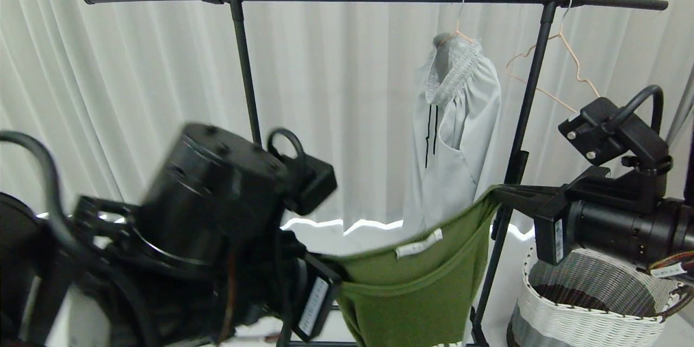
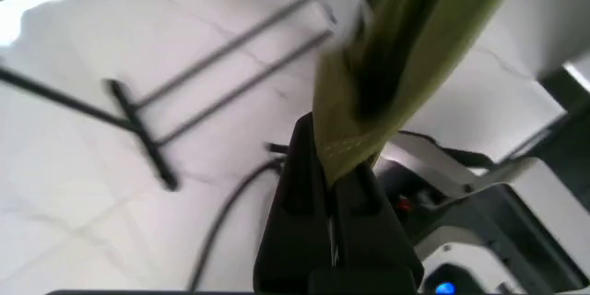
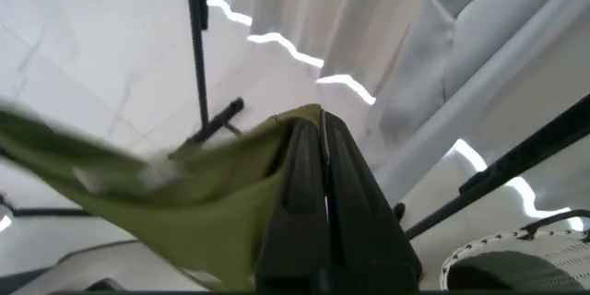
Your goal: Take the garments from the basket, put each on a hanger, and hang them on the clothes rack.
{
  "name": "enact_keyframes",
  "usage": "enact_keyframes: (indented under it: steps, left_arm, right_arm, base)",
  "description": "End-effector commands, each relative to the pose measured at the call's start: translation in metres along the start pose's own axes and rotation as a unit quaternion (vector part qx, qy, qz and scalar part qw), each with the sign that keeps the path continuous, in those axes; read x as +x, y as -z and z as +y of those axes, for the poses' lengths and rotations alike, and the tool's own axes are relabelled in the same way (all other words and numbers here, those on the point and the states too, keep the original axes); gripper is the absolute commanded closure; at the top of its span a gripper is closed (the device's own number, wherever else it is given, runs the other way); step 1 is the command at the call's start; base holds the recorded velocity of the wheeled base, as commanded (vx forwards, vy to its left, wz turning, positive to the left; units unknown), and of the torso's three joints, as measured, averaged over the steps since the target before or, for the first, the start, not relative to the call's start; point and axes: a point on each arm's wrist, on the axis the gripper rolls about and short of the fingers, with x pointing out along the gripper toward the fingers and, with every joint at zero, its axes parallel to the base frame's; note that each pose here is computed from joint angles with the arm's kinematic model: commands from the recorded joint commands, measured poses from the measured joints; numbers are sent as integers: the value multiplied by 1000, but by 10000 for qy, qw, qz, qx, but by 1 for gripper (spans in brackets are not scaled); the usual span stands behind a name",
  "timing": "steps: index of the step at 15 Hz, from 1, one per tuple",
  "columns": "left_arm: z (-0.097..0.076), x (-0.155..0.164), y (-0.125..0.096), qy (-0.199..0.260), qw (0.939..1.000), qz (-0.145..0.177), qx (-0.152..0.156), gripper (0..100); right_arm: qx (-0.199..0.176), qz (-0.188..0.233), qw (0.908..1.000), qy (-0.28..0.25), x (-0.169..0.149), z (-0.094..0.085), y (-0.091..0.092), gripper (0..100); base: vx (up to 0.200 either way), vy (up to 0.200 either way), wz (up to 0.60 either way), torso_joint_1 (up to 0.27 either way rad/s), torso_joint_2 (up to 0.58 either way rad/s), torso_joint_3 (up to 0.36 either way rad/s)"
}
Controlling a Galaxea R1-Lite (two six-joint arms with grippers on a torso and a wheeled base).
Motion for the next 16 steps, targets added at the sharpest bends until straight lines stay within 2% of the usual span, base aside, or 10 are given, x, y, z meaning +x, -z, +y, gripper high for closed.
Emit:
enact_keyframes:
  steps: [1,2,4,5,7,9,11,12,14,16]
  left_arm:
    - [32,-54,-24,-495,9946,-907,35,100]
    - [35,-58,-30,-626,9928,-1016,124,100]
    - [36,-72,-46,-725,9871,-1389,327,100]
    - [36,-81,-58,-742,9833,-1616,386,100]
    - [36,-92,-76,-798,9765,-1937,513,100]
    - [37,-105,-84,-805,9761,-1941,550,100]
    - [38,-123,-85,-797,9799,-1732,580,100]
    - [38,-129,-84,-791,9816,-1636,579,100]
    - [37,-133,-84,-740,9817,-1658,576,100]
    - [29,-130,-85,-539,9827,-1670,593,100]
  right_arm:
    - [-73,-80,9997,197,-3,-9,-4,100]
    - [-117,-124,9994,288,-4,-13,-6,100]
    - [-128,-515,9976,455,-11,-22,-28,100]
    - [-103,-765,9959,471,-13,-23,-50,100]
    - [-95,-894,9948,472,-20,-25,-80,100]
    - [-140,-1080,9928,492,-26,-27,-107,100]
    - [-259,-1173,9915,499,-37,-28,-127,100]
    - [-339,-1130,9917,512,-44,-29,-131,100]
    - [-413,-943,9933,531,-65,-31,-134,100]
    - [-453,-703,9953,493,-89,-33,-131,100]
  base:
    - [0,0,0,0,0,0]
    - [0,0,0,0,0,0]
    - [0,0,0,0,0,0]
    - [0,0,0,0,0,0]
    - [0,0,0,0,0,0]
    - [0,0,0,0,0,0]
    - [0,0,0,0,0,0]
    - [0,0,0,0,0,0]
    - [0,0,0,0,0,0]
    - [0,0,0,0,0,0]
